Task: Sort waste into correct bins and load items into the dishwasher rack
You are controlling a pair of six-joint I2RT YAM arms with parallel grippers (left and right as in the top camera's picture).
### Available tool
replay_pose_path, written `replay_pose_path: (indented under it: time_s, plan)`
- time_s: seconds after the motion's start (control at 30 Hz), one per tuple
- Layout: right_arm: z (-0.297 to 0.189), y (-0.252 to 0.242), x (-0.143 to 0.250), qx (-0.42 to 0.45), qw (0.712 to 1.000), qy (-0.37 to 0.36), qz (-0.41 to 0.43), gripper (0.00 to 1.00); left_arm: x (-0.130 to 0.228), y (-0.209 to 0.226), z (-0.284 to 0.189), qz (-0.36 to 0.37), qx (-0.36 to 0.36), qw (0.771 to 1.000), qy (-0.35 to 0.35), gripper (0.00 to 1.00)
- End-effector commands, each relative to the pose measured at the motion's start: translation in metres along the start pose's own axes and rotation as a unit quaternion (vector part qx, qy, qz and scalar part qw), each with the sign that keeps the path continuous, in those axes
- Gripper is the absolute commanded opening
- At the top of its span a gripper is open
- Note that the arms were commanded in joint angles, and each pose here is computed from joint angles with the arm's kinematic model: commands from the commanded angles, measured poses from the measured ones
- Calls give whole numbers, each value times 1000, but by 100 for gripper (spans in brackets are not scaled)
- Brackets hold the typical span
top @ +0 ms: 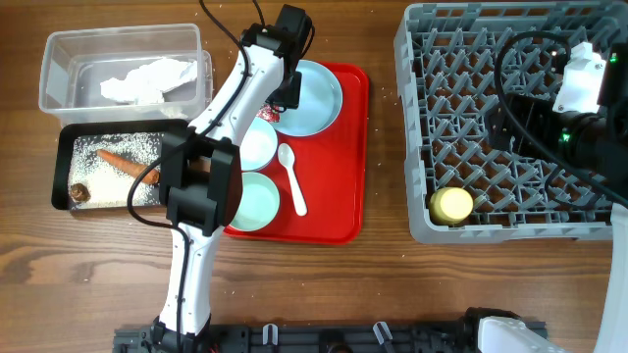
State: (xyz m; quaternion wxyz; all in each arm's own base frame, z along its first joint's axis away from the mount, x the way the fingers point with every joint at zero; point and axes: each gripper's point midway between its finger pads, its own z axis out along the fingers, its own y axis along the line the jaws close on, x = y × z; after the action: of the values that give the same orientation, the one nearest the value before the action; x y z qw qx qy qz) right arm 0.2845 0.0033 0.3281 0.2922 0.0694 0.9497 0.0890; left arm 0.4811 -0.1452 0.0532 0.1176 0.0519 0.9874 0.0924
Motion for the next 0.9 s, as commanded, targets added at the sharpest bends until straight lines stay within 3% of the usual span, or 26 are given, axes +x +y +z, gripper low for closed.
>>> replay_pose_path:
  time_s: [0.0, 0.2, 0.4, 0.43, 0.47, 0.6, 0.7, 0.87]
  plan:
    - [3, -3, -1, 6, 1000, 3, -8, 92, 8, 3, 16, -1, -16, 1000, 19, 56]
    - [3, -3, -1, 6, 1000, 4, -9, 92, 20, 3, 29, -7, -23, 999, 45, 52]
    - [3, -3, 0, 7, 1000, 6, -10, 92, 18, 2, 31, -8, -22, 999, 41, 23]
    - [3, -3, 0, 7, 1000, 6, -10, 91, 18, 2, 31, -8, -22, 999, 41, 8]
    - [3, -3, 0, 7, 1000, 6, -10, 92, 19, 2, 31, -8, -22, 999, 42, 4]
    - [3, -3, -1, 6, 1000, 5, -10, 91, 17, 4, 20, -9, -22, 999, 41, 4]
    - [4, -3, -2, 6, 1000, 4, -10, 92, -5, 14, -27, -30, -11, 999, -4, 4]
    - [6, -3, -3, 6, 1000, 6, -10, 92, -55, 41, -149, -76, 27, 985, -151, 4]
